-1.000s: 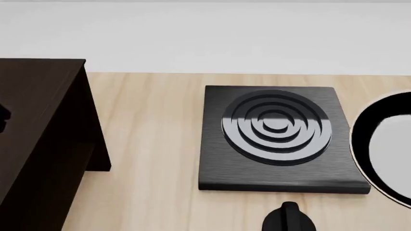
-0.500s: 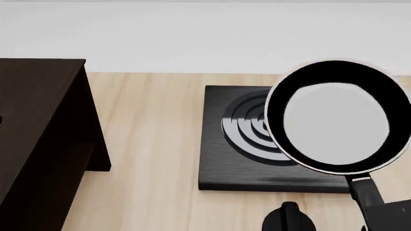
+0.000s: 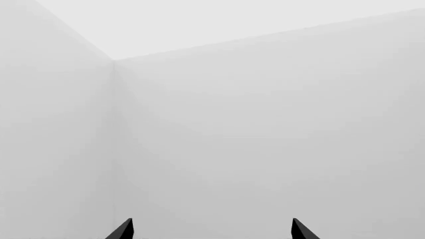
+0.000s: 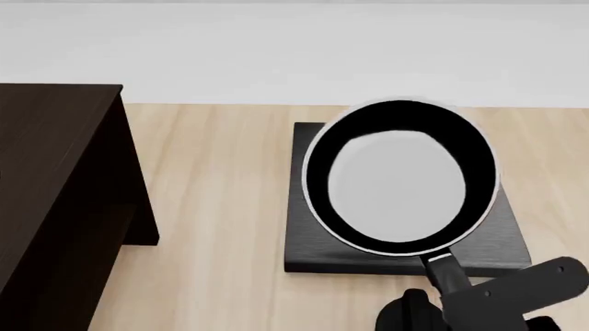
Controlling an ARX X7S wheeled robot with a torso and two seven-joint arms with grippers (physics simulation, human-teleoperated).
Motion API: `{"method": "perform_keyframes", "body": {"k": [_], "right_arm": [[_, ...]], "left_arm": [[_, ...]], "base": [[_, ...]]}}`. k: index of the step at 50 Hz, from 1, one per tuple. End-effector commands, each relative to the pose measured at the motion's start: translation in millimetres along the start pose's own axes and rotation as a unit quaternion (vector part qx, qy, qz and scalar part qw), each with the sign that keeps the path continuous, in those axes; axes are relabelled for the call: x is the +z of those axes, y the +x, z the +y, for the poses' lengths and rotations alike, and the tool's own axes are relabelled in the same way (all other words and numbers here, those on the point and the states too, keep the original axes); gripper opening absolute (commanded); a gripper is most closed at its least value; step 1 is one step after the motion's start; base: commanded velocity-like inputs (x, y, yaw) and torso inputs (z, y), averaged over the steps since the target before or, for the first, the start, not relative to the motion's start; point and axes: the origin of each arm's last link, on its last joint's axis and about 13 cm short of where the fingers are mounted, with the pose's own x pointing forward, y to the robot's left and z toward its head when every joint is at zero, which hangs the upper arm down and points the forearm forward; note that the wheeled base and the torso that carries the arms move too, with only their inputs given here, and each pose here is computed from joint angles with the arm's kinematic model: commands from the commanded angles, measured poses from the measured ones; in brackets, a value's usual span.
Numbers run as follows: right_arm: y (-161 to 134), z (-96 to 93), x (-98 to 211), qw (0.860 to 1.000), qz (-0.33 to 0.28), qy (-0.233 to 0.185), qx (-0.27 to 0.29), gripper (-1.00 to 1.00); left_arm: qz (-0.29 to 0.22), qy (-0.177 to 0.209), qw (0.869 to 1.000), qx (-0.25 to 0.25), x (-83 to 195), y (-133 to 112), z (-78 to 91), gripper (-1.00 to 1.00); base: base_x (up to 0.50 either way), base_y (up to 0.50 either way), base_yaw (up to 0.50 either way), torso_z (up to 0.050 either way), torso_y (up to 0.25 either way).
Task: Put the frying pan under the cabinet shelf.
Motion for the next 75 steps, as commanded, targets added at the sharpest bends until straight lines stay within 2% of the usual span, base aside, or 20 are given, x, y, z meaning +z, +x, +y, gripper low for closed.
{"method": "perform_keyframes", "body": {"k": [1, 3, 19, 38, 50, 53, 58, 66, 75], "right_arm": [[8.6, 6.1, 4.9, 0.999, -0.029, -0.024, -0.007, -1.00], [6.1, 14.0, 3.9, 0.999, -0.032, -0.035, 0.009, -1.00], [5.4, 40.5, -3.2, 0.995, -0.034, -0.064, 0.066, -1.00], [-1.7, 66.2, -17.7, 0.986, -0.021, -0.099, 0.135, -1.00], [-2.9, 88.2, -23.5, 0.972, -0.016, -0.115, 0.204, -1.00], [0.8, 96.8, -23.5, 0.964, -0.010, -0.114, 0.240, -1.00], [4.7, 106.6, -18.8, 0.955, -0.021, -0.122, 0.269, -1.00], [12.9, 121.0, -11.4, 0.938, -0.030, -0.110, 0.326, -1.00], [27.0, 132.8, -2.1, 0.928, -0.036, -0.098, 0.357, -1.00]], "left_arm": [[0.000, 0.000, 1.000, 0.001, 1.2, -1.2, 0.5, 1.00], [-0.001, 0.000, 1.000, 0.003, 2.2, -2.3, 1.5, 1.00], [0.002, -0.001, 1.000, 0.004, 2.2, -4.4, 2.0, 1.00], [0.009, 0.000, 1.000, 0.008, -3.8, -8.0, 3.0, 1.00], [0.014, -0.001, 1.000, 0.011, -6.5, -12.2, 4.0, 1.00], [0.018, -0.001, 1.000, 0.012, -9.5, -14.7, 4.3, 1.00], [0.020, 0.000, 1.000, 0.014, -9.4, -16.8, 5.1, 1.00], [0.020, 0.004, 1.000, 0.020, -5.6, -21.4, 8.4, 1.00], [0.021, 0.007, 1.000, 0.023, -5.2, -23.8, 10.0, 1.00]], "base": [[0.00, 0.00, 0.00, 0.000, 0.000], [0.00, 0.00, 0.00, 0.000, 0.005], [0.00, 0.00, 0.00, 0.001, 0.001], [0.00, 0.00, 0.00, 0.001, 0.002], [0.00, 0.00, 0.00, 0.000, 0.001], [0.00, 0.00, 0.00, 0.003, 0.004], [0.00, 0.00, 0.00, 0.000, 0.002], [0.00, 0.00, 0.00, 0.000, 0.001], [0.00, 0.00, 0.00, 0.001, 0.001]]}}
